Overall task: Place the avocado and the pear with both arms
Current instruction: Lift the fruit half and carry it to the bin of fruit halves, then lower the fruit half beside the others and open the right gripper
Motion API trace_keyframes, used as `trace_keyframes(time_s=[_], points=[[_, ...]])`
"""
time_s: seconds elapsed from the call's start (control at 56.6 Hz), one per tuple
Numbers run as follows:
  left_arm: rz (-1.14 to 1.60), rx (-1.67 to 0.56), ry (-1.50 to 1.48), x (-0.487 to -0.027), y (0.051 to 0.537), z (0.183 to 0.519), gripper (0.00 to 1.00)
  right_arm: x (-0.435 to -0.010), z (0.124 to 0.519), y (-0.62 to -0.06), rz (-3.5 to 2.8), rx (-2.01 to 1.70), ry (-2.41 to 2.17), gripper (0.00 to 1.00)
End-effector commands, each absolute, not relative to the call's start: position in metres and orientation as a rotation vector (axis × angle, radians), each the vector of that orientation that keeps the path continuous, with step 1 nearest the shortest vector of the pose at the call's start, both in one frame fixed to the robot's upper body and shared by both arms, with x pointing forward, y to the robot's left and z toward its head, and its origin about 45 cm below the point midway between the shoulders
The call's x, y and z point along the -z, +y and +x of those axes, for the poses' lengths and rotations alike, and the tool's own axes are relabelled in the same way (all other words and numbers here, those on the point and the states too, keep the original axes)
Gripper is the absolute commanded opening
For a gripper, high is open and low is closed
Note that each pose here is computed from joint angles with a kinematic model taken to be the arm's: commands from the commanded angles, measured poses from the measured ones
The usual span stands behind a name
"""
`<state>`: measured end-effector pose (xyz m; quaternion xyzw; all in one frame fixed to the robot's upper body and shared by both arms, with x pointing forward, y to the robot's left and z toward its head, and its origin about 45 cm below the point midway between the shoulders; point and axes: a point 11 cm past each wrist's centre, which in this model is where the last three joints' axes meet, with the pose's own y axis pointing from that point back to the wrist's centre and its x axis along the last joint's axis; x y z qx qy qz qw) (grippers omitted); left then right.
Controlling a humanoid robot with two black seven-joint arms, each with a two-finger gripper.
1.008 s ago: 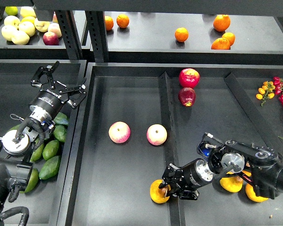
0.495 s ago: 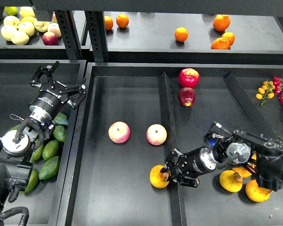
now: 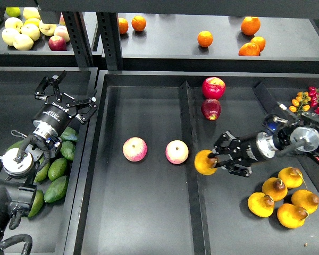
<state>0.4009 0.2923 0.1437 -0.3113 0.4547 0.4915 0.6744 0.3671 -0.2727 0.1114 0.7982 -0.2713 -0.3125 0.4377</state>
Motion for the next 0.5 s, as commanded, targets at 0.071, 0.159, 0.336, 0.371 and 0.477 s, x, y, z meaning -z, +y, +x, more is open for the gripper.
trace_keyframes(time_s=[0.071, 0.159, 0.336, 0.371, 0.477], points=[[-0.702, -1.101, 1.017, -0.146, 0.292, 0.402, 0.99, -0.086, 0.341, -0.288, 1.906, 0.822, -0.643, 0.03], [-0.703, -1.1, 1.016, -0.147, 0.292, 0.402, 0.99, -0.072, 0.329, -0.288, 1.886, 0.854, -0.628, 0.03], [-0.701, -1.099, 1.016, -0.147, 0.291, 0.402, 0.99, -0.047, 0.306, -0.296, 1.835, 0.914, -0.62, 0.03], [-0.703, -1.1, 1.016, -0.147, 0.292, 0.402, 0.99, -0.043, 0.302, -0.298, 1.826, 0.924, -0.621, 0.03], [-0.703, -1.1, 1.016, -0.147, 0.292, 0.402, 0.99, -0.036, 0.296, -0.294, 1.821, 0.941, -0.612, 0.04]])
